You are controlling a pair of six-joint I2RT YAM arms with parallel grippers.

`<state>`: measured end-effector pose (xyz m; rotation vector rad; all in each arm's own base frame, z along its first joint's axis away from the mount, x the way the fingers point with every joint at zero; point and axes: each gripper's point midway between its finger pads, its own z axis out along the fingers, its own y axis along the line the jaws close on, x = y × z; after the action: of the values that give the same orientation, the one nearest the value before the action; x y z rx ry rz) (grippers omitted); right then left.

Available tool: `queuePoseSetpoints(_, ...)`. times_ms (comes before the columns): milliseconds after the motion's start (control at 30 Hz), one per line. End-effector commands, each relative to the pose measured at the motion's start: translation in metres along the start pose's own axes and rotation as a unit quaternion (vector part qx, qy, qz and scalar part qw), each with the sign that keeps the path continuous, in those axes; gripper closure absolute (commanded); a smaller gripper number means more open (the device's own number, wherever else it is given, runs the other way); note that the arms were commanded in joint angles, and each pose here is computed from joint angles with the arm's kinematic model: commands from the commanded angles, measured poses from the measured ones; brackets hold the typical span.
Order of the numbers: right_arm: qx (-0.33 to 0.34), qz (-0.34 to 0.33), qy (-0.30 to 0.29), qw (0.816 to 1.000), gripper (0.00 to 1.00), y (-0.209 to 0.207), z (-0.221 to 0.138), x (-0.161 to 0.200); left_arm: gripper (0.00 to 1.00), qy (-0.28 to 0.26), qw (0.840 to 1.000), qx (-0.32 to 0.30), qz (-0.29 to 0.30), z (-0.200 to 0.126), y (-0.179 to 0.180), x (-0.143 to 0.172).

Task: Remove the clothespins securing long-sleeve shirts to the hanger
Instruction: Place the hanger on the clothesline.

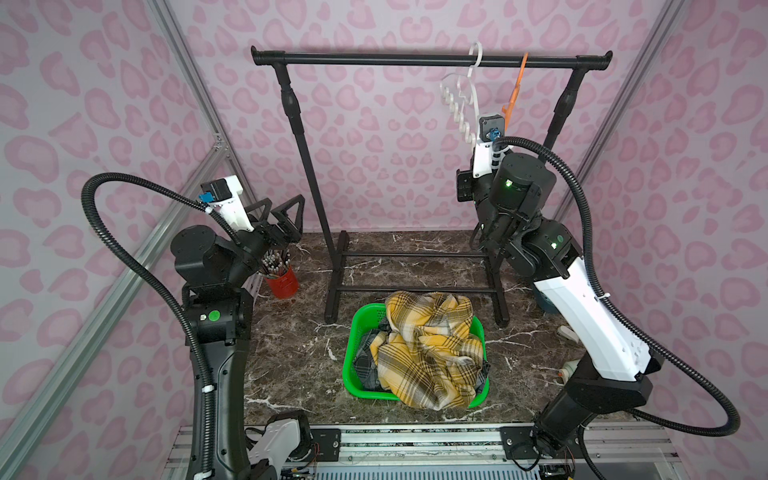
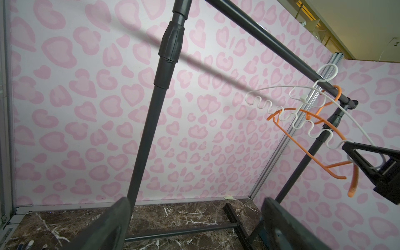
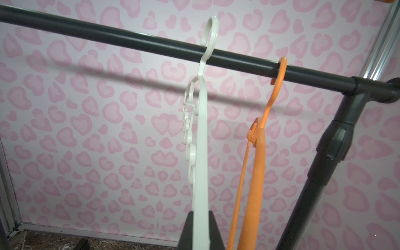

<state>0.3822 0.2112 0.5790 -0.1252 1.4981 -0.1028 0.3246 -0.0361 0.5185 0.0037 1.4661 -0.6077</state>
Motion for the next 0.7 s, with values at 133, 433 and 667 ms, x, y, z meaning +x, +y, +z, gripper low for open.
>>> queuePoseSetpoints(133, -0.005, -0.005, 0.016, 1.000, 1.00, 0.007, 0.006, 0.012, 0.03, -0.011, 1.000, 0.013, 0.009, 0.000, -0.006, -0.005)
queuePoseSetpoints(433, 0.003, -0.022, 0.038, 0.999, 1.00, 0.013, 0.017, 0.022, 0.03, -0.011, 1.000, 0.013, 0.010, -0.001, -0.006, -0.004)
queuePoseSetpoints(667, -0.015, -0.018, 0.046, 0.999, 0.94, 0.020, 0.016, 0.030, 0.03, -0.009, 1.000, 0.012, 0.011, -0.001, -0.005, -0.002)
